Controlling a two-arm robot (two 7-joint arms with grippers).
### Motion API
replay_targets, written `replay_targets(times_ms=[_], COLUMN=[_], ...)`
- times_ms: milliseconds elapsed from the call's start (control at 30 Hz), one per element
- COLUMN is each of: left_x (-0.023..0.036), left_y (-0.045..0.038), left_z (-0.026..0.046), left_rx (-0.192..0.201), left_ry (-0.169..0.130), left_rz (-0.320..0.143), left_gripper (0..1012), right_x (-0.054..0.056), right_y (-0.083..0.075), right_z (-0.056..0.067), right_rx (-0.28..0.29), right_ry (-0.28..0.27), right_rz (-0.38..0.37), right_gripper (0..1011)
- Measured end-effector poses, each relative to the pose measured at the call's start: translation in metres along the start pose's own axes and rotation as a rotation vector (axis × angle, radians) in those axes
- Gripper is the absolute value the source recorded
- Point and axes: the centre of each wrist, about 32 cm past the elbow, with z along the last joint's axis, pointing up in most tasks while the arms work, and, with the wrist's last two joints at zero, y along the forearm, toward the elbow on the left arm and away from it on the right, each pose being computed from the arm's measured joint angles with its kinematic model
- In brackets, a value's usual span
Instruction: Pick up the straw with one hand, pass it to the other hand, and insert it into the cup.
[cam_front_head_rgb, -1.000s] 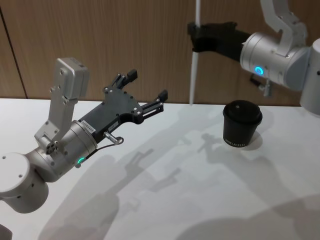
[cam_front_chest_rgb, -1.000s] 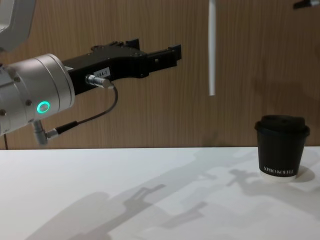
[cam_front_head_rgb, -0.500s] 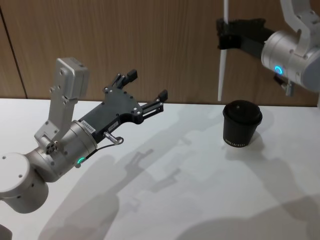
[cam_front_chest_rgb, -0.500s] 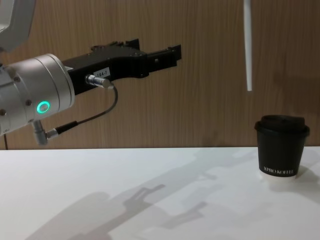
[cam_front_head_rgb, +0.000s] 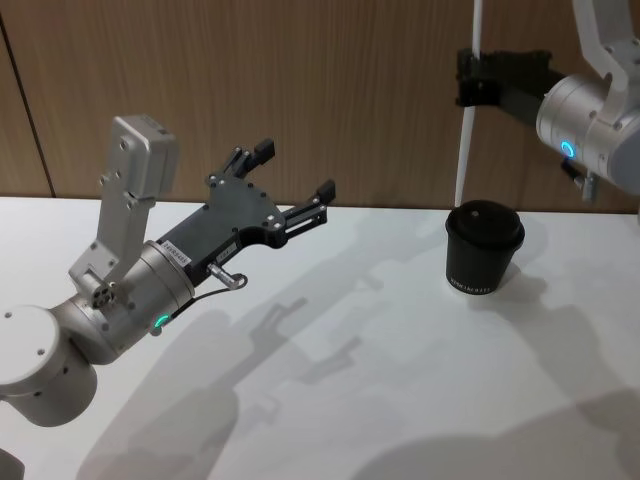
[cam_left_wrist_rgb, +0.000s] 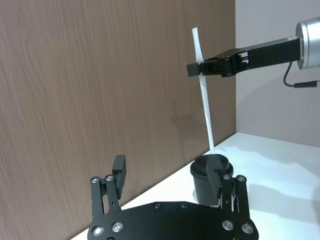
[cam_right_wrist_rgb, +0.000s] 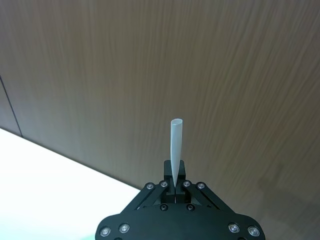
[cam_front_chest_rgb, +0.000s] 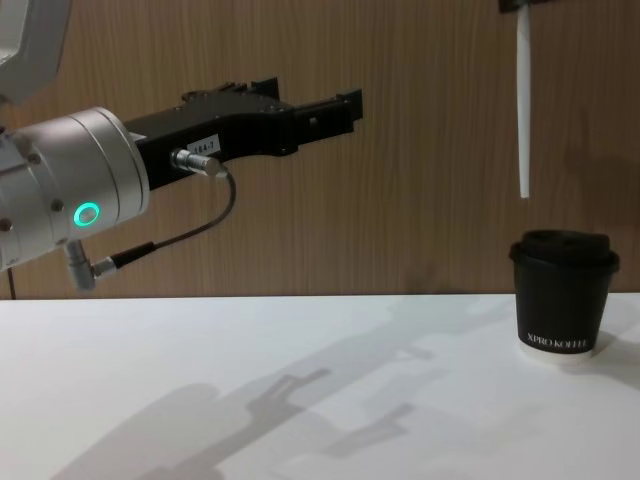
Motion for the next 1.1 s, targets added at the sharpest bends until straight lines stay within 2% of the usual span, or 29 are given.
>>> replay_targets(times_ms=[667, 1100], left_x=[0.0, 0.0], left_y=[0.0, 0.0], left_z=[0.0, 0.0], left_rx=[0.0, 0.0], left_ry=[0.0, 0.0], left_rz=[0.0, 0.0], left_gripper=[1000, 1000], right_x=[0.014, 0.018], right_y=[0.017, 0.028], right_z=[-0.011, -0.019], right_rx=[-0.024, -0.027], right_ry=[0.004, 0.005], right_rz=[-0.042, -0.05], right_gripper=[6, 6])
